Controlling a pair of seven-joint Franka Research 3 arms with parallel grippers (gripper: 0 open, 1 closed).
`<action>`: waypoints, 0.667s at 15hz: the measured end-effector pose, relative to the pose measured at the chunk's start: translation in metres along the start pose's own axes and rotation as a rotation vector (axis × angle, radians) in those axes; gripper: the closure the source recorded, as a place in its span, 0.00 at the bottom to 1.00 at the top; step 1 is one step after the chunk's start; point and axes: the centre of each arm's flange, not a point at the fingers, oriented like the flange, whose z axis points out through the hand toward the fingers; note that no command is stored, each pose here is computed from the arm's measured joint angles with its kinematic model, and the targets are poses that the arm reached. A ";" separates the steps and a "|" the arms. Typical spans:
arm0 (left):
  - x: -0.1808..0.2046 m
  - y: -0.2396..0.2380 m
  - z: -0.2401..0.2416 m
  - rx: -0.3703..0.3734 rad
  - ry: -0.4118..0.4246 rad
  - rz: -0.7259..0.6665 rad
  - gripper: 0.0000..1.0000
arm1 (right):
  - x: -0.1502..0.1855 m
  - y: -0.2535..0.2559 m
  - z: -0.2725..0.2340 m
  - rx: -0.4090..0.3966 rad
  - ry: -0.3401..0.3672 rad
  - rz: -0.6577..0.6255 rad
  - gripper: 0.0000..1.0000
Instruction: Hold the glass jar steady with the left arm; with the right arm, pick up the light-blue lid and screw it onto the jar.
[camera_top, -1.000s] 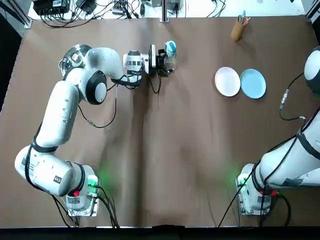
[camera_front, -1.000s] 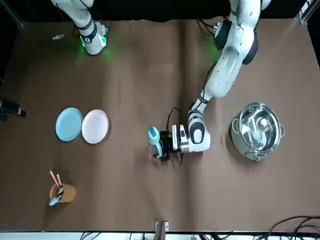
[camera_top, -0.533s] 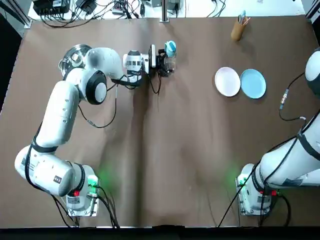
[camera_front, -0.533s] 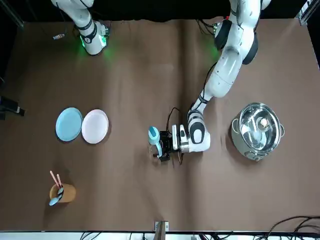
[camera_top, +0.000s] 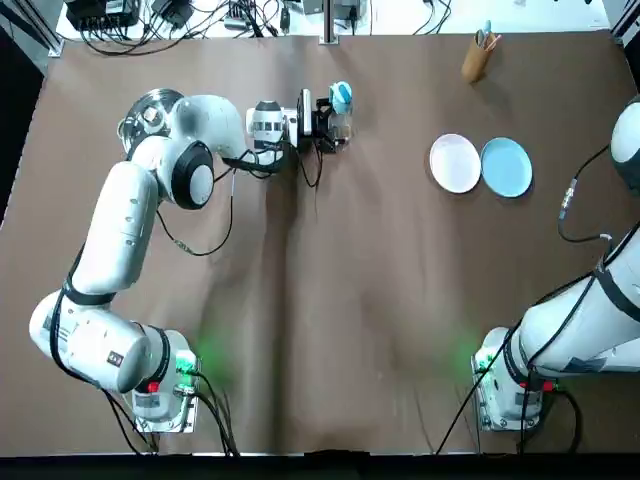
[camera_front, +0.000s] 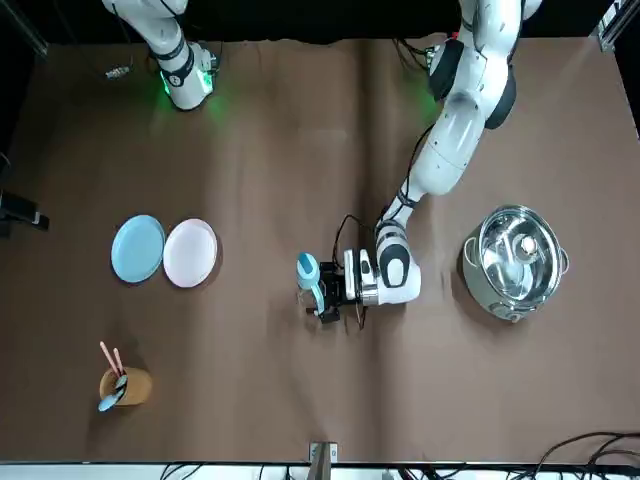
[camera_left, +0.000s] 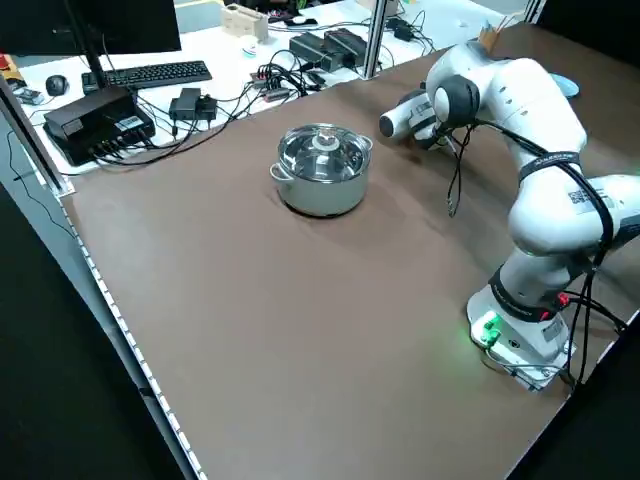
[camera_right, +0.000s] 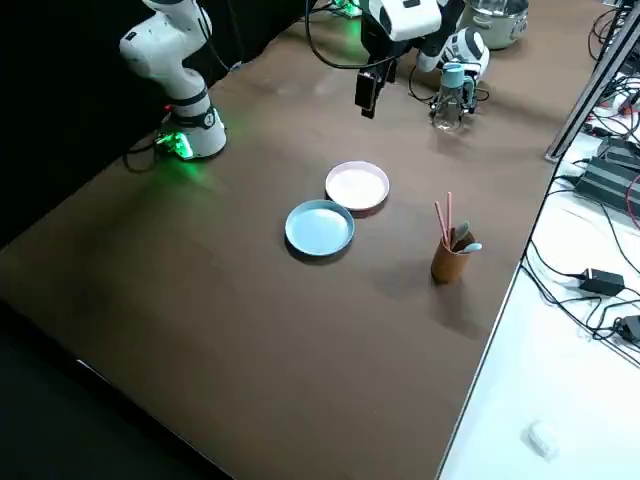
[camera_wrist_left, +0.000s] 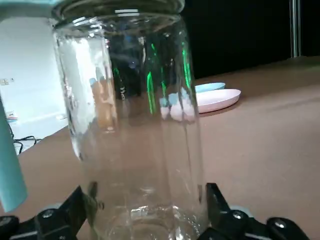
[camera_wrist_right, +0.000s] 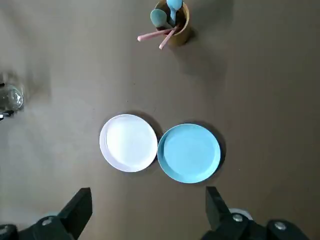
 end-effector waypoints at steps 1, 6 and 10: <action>0.000 0.000 0.000 0.000 0.000 0.000 0.04 | 0.000 0.000 0.000 -0.002 0.000 0.000 0.00; 0.000 -0.001 -0.001 -0.004 0.002 0.005 0.04 | 0.000 0.000 0.000 -0.004 0.002 0.000 0.00; -0.002 -0.005 -0.010 -0.036 0.011 0.029 0.02 | 0.000 -0.001 -0.001 -0.004 0.003 -0.002 0.00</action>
